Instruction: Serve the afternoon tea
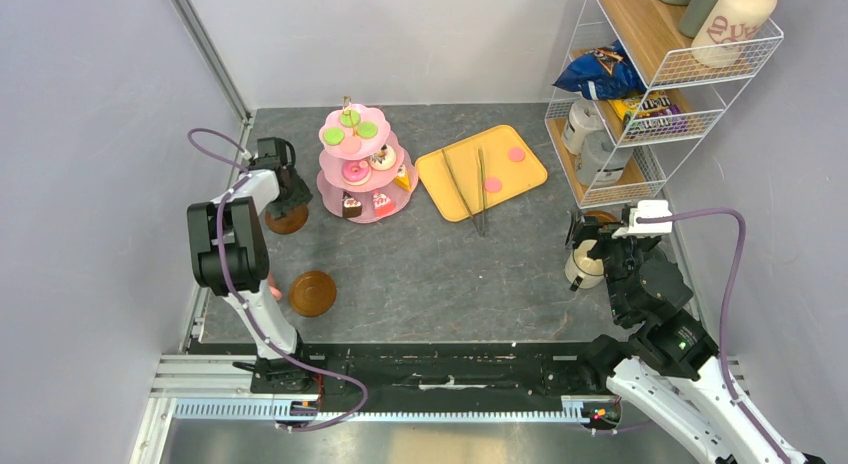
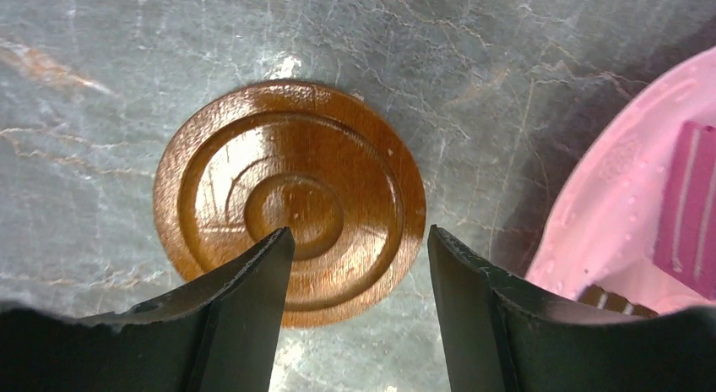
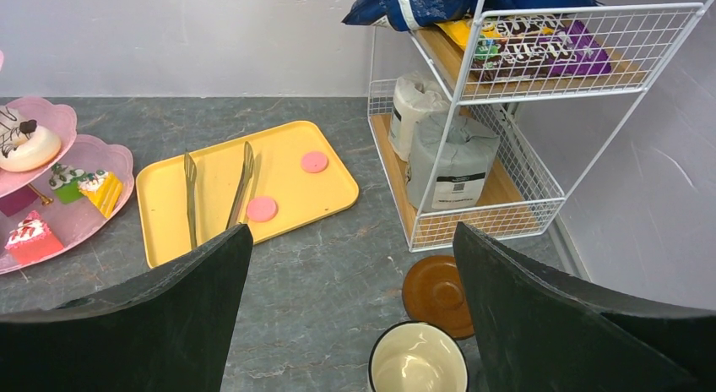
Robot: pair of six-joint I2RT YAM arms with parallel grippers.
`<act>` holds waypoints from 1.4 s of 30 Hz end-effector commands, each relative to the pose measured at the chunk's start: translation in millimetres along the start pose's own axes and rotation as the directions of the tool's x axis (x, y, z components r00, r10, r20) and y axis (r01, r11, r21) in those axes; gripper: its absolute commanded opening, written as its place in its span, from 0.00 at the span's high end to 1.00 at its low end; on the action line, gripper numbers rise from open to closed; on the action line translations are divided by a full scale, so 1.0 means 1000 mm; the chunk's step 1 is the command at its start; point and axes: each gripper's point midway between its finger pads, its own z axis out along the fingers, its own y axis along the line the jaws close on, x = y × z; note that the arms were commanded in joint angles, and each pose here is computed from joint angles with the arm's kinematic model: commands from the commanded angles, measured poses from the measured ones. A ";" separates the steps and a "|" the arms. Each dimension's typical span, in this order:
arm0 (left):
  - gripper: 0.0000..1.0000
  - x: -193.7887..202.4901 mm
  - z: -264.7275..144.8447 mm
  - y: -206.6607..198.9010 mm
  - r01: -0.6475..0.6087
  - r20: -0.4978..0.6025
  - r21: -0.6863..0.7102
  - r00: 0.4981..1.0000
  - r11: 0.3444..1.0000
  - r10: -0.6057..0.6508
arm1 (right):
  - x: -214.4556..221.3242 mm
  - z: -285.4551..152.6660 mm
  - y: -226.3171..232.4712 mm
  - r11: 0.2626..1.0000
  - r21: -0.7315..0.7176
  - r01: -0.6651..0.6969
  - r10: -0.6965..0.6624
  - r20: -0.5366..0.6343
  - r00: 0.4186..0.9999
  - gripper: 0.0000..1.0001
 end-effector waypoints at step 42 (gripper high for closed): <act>0.51 0.048 -0.006 -0.022 -0.026 -0.117 0.085 0.992 0.996 0.036 | -0.008 -0.001 0.000 1.000 0.001 -0.023 0.023 0.037 0.999 0.01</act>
